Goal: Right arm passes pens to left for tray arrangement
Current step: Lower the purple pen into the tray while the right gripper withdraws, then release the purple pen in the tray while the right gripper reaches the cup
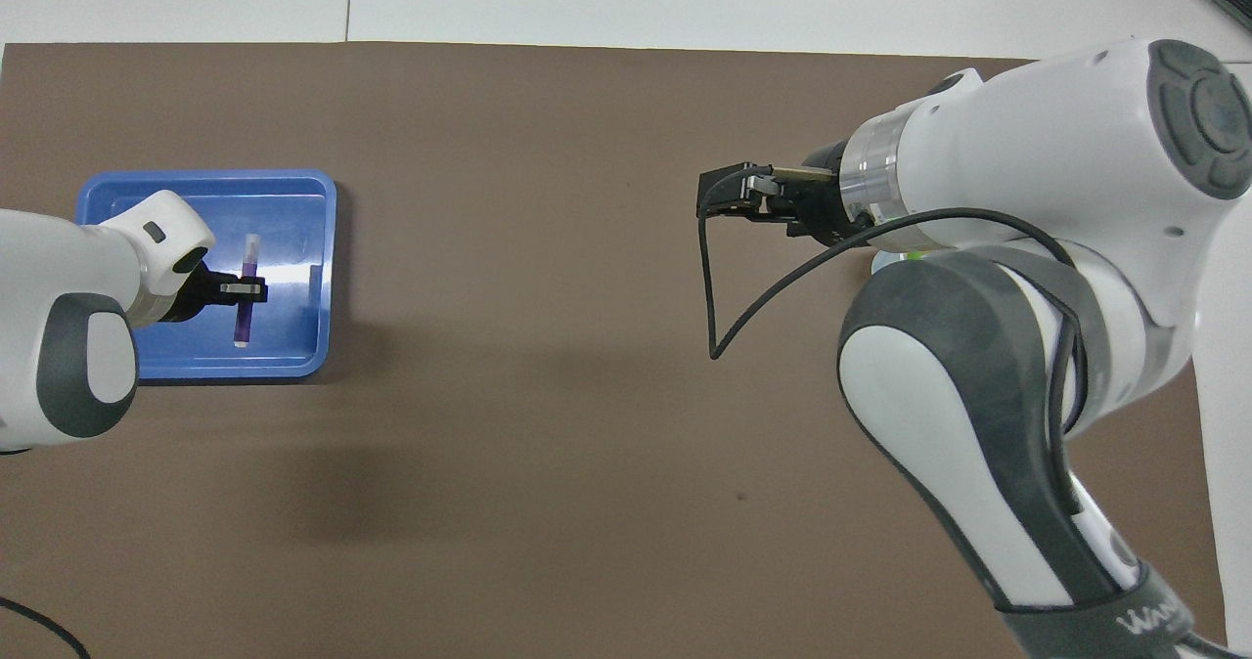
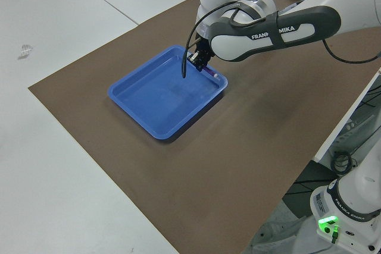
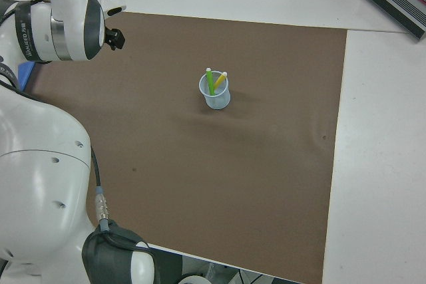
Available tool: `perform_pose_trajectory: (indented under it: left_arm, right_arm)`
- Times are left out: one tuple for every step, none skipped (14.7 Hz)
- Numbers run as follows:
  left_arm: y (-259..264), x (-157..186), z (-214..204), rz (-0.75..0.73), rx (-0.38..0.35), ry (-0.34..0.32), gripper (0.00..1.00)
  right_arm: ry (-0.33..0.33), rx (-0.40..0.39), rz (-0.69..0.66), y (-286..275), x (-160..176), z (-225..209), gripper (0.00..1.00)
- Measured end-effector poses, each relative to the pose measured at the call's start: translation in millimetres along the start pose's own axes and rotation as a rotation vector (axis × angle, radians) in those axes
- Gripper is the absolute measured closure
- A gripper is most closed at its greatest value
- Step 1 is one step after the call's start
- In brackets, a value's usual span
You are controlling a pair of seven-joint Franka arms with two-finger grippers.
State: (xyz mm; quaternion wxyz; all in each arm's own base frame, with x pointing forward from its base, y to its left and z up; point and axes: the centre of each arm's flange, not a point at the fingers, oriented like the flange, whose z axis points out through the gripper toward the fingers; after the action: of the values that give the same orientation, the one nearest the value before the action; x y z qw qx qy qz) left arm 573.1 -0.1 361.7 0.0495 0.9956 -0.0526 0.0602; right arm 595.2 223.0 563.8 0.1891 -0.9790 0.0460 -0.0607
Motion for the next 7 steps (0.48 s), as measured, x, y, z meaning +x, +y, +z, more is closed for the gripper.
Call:
perform_pose_trajectory:
  left_arm:
    - [-2.9, 8.7, 6.8, 0.001, -0.007, 0.001, 0.83]
    - [-5.1, 17.5, 11.4, 0.000, -0.014, 0.003, 0.83]
    - [-7.2, 25.5, 15.4, -0.002, -0.020, 0.006, 0.83]
    - [-9.3, 32.0, 21.0, -0.004, -0.027, 0.006, 0.83]
    - [-11.5, 36.9, 28.0, -0.007, -0.033, 0.002, 0.83]
    - [-13.3, 40.2, 35.5, -0.010, -0.039, -0.002, 0.83]
    - [-14.6, 42.2, 41.1, -0.012, -0.043, -0.005, 0.83]
  right_arm:
    - [-0.013, -0.007, -0.013, 8.0, 1.2, -3.2, 0.00]
    - [-0.023, -0.013, -0.015, 17.1, 3.1, -7.3, 0.00]
    - [-0.031, -0.018, -0.011, 27.6, 5.5, -12.0, 0.00]
    - [-0.041, -0.024, -0.004, 39.0, 7.9, -16.8, 0.00]
    - [-0.052, -0.030, -0.007, 51.4, 10.4, -21.3, 0.00]
    - [-0.063, -0.035, -0.025, 66.7, 13.8, -25.9, 0.00]
    - [-0.074, -0.040, -0.055, 83.7, 17.6, -30.8, 0.00]
